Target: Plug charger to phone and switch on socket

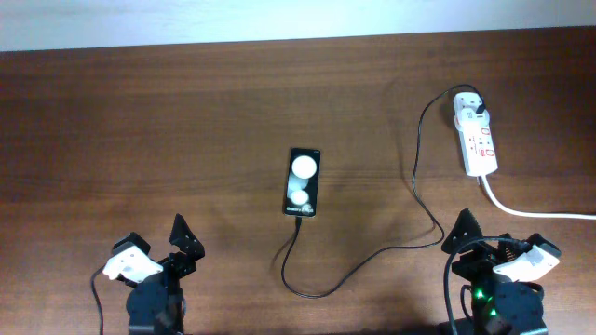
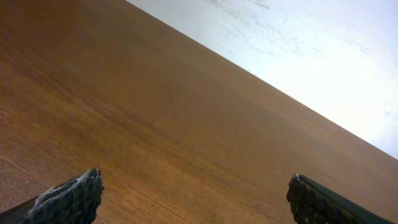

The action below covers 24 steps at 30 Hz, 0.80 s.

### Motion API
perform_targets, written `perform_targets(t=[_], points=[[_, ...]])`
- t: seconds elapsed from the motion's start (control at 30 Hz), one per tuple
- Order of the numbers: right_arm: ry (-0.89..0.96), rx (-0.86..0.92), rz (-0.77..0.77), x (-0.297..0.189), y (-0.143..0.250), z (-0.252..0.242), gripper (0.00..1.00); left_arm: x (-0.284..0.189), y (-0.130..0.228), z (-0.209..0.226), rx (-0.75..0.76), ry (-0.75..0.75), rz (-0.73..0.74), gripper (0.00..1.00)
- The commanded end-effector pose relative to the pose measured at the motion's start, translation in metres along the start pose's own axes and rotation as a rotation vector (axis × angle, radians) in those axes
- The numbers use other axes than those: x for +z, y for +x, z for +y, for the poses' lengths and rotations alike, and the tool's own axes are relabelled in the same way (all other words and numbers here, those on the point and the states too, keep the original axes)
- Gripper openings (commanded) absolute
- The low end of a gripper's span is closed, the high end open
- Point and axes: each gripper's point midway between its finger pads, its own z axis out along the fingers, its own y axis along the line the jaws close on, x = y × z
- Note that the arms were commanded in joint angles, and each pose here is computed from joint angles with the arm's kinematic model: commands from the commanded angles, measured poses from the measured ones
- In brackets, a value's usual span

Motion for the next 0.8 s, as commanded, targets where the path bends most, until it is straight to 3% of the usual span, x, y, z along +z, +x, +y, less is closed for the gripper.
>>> perform_targets(t=[0.0,0.47,0.77], points=[[0.005,-0.007,0.004,0.001,0.004,-0.003,0.99,0.001,0.003,0.002,0.006,-0.007,0.004,0.99],[0.060,-0.037,0.064,0.013,0.031,-0.019,0.99,0.001,0.003,0.002,0.006,-0.006,0.005,0.99],[0.163,-0.032,0.005,0.022,0.030,-0.040,0.99,0.001,0.003,0.002,0.006,-0.007,0.004,0.99]])
